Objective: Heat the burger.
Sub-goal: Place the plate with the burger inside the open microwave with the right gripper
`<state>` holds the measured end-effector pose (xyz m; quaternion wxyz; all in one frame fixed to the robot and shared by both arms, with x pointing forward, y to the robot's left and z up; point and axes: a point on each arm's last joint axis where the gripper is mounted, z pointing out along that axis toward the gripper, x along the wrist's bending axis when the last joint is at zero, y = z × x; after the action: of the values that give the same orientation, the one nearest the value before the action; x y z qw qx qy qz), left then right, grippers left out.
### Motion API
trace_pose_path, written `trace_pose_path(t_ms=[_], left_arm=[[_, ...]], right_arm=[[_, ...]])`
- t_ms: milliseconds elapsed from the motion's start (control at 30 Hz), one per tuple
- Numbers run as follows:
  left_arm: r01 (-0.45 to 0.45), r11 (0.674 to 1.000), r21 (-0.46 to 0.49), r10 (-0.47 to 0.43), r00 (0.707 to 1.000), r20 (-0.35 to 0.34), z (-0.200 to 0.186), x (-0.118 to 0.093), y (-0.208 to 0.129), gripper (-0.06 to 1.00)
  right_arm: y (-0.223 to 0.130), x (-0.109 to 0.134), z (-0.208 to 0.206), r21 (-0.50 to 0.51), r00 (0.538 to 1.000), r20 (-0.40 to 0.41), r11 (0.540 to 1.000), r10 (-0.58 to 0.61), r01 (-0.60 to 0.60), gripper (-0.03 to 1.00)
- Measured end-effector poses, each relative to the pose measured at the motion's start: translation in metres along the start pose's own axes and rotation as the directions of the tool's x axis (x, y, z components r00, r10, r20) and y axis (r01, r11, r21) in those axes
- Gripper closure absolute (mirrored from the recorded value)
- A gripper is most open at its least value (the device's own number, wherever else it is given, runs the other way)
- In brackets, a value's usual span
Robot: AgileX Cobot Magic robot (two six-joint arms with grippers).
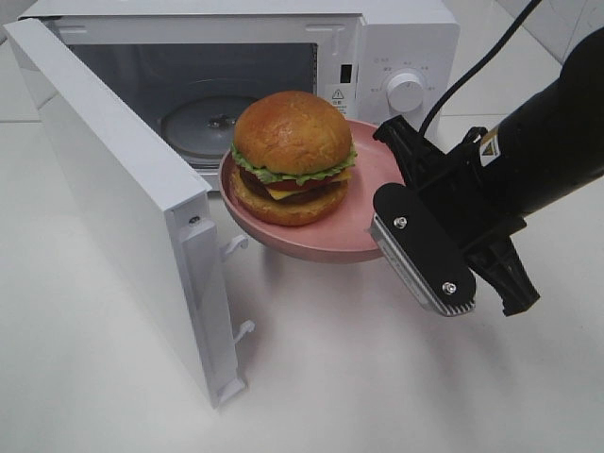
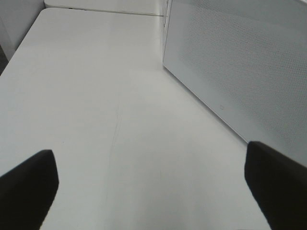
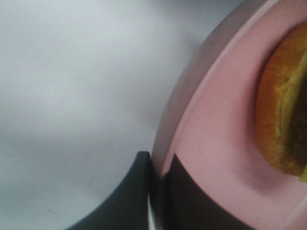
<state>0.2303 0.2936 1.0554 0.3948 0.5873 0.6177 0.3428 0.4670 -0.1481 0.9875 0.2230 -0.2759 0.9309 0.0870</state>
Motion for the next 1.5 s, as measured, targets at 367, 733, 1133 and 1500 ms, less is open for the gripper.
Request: trace_pose_path(t_ms=[367,733,1133,1500], left_arm=[[0.000,1.000,0.000,0.000,1.000,0.000,0.000,0.000,0.000,-0.03],[0.000,1.000,0.000,0.000,1.000,0.000,0.000,0.000,0.000,-0.03],[0.000,1.000,0.000,0.000,1.000,0.000,0.000,0.000,0.000,-0.03],[0.000,1.000,0.000,0.000,1.000,0.000,0.000,0.000,0.000,-0.03]], right_arm=[[0.008,-0.004,0.004,0.009,0.997,-0.009,0.997,-0.077,0.077,0.93],[0.010,-0.023,0.016,0.005,0.998,-0.016,0.998,-0.066,0.066,0.93],[0.021,-0.046,0.028,-0.009,0.998,-0.019,0.998,-0.064,0.064,0.93],[0.022,-0.070,0.040,-0.010,0.998,-0.031,0.998,-0.061,0.060,0.93]])
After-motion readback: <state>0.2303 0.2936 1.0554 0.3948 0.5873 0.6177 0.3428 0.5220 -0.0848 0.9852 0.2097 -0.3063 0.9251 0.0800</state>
